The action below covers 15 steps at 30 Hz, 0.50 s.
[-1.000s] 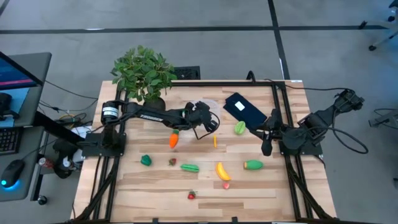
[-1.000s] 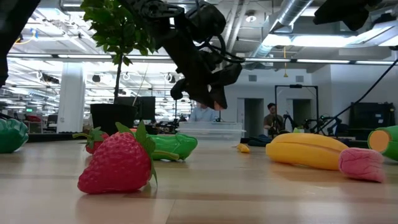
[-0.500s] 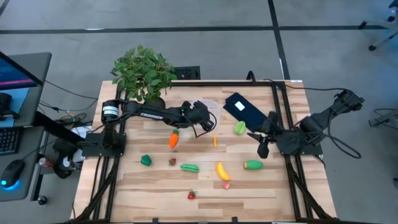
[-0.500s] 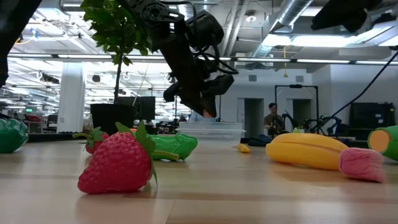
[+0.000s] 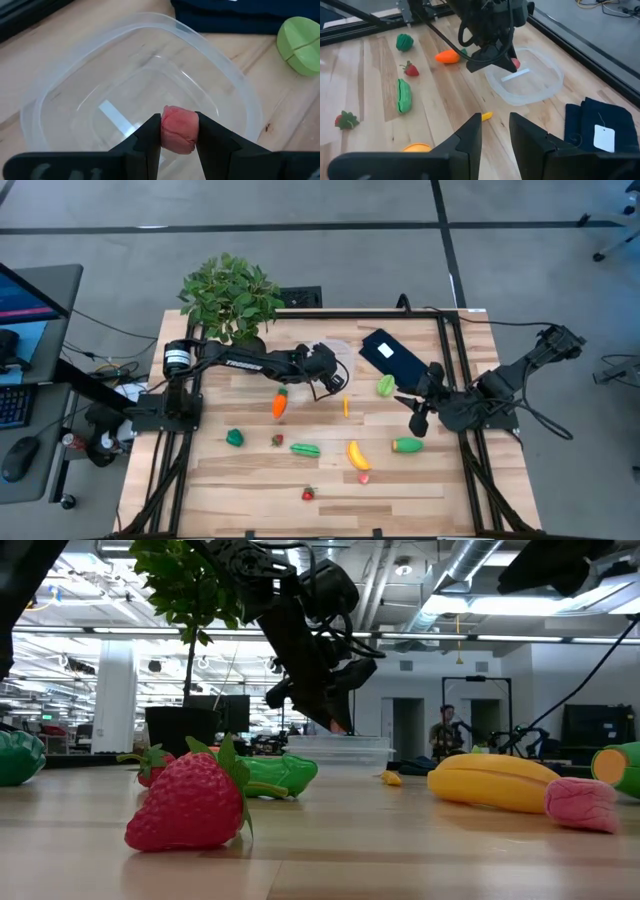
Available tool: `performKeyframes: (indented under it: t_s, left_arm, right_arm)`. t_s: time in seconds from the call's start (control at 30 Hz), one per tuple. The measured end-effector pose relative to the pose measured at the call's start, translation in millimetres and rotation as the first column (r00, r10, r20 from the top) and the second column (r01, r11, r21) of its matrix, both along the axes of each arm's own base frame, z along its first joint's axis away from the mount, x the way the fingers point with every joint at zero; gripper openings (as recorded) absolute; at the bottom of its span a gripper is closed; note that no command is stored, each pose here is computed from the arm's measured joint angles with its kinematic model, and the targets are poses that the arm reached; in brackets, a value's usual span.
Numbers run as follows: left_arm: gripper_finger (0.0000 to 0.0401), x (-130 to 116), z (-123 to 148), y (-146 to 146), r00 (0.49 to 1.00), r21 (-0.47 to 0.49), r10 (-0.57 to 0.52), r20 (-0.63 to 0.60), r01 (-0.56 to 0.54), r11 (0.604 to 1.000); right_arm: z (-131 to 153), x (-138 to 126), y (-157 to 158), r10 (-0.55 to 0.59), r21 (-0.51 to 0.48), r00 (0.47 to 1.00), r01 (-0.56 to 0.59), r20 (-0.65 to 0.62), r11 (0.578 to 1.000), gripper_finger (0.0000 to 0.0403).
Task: Pick and placing Produce into tupperware
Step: Put the left pink peach into the transparent bin
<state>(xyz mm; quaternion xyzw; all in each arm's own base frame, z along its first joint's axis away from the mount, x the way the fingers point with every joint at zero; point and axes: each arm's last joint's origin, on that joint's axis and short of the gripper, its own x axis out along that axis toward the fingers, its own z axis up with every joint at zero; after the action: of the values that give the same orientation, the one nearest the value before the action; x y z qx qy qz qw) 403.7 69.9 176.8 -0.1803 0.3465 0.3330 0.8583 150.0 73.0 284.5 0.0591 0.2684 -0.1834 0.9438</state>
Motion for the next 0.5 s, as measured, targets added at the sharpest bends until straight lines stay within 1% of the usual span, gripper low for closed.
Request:
performKeyframes:
  t_s: [0.5]
  left_arm:
    - [0.0099,-0.1,-0.1,0.1,1.0,0.005,-0.003,-0.004,0.003,1.0]
  right_arm:
    - [0.7,0.6,0.4,0.0,0.007,1.0,0.0,0.01,1.0,0.0093]
